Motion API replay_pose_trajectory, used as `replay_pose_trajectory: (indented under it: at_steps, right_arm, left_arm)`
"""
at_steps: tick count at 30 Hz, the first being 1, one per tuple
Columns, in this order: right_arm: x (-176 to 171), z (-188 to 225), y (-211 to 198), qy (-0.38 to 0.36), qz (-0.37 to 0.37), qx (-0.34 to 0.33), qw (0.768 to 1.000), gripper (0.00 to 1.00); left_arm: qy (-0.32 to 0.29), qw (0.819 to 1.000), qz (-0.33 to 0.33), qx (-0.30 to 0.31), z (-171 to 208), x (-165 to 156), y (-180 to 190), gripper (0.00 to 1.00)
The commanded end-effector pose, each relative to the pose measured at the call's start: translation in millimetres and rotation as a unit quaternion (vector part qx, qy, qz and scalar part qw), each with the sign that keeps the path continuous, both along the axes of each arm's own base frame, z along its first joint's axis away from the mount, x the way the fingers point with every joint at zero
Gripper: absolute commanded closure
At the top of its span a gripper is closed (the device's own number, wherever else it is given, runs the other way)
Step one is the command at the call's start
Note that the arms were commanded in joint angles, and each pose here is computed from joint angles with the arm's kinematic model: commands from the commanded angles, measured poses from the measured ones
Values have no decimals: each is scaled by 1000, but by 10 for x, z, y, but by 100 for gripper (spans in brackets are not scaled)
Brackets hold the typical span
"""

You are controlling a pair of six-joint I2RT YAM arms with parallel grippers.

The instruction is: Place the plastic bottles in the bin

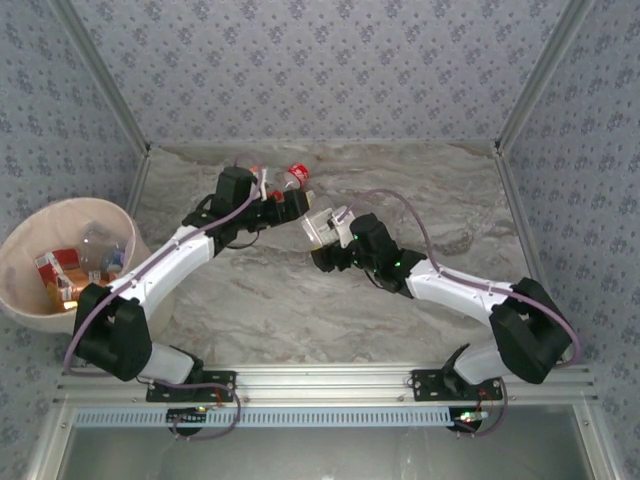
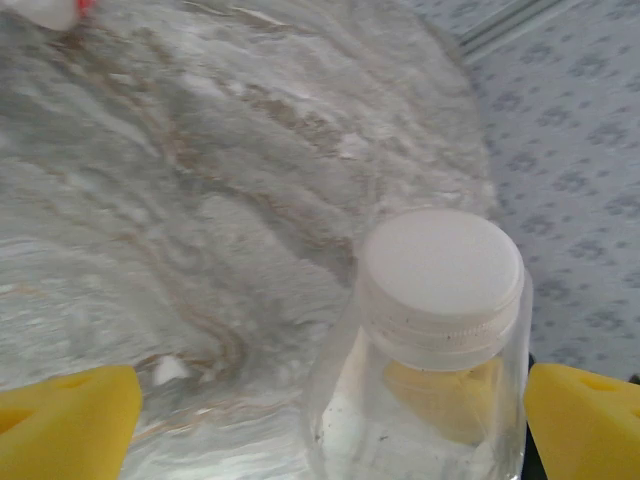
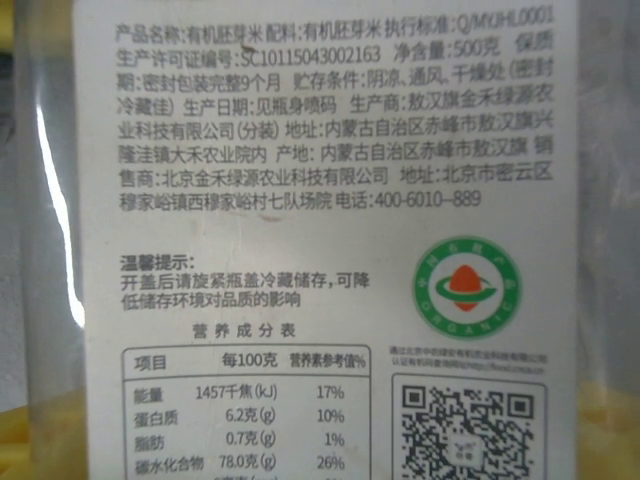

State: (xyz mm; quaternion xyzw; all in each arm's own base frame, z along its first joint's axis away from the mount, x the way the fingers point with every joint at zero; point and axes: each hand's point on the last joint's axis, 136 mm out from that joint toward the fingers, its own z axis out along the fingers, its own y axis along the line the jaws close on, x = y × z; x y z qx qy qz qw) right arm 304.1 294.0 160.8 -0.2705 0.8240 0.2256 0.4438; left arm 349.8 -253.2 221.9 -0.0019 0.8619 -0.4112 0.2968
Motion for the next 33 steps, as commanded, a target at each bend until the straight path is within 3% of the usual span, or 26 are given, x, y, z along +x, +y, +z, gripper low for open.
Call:
replay_pose_trajectory:
  at_steps: [1, 4, 8, 12, 20, 27, 33]
  right_arm:
    - [-3, 305, 111, -21, 9, 54, 998, 28]
    - [-4, 393, 161, -31, 18, 65, 997, 27]
    - [-8, 506, 221, -36, 25, 82, 996, 27]
    - [-13, 557, 236, -42, 24, 85, 995, 27]
    - [-150, 675, 336, -48, 73, 112, 990, 20]
    - [-371, 765, 290, -54, 142, 106, 983, 1]
    - [-539, 790, 67, -63, 172, 79, 980, 0]
  left_arm:
    - [-50, 990, -103, -77, 334, -209, -400, 2]
    - [-67, 992, -106, -23, 287, -257, -474, 3]
    - [-44, 995, -86, 18, 120, -205, -443, 14]
    - [-39, 997, -63, 18, 63, -151, -410, 29]
    - [-50, 997, -58, -5, 143, -115, -450, 49]
    - [-96, 995, -31, 4, 410, -108, -302, 53]
    - [-107, 994, 18, 23, 506, -25, -39, 54]
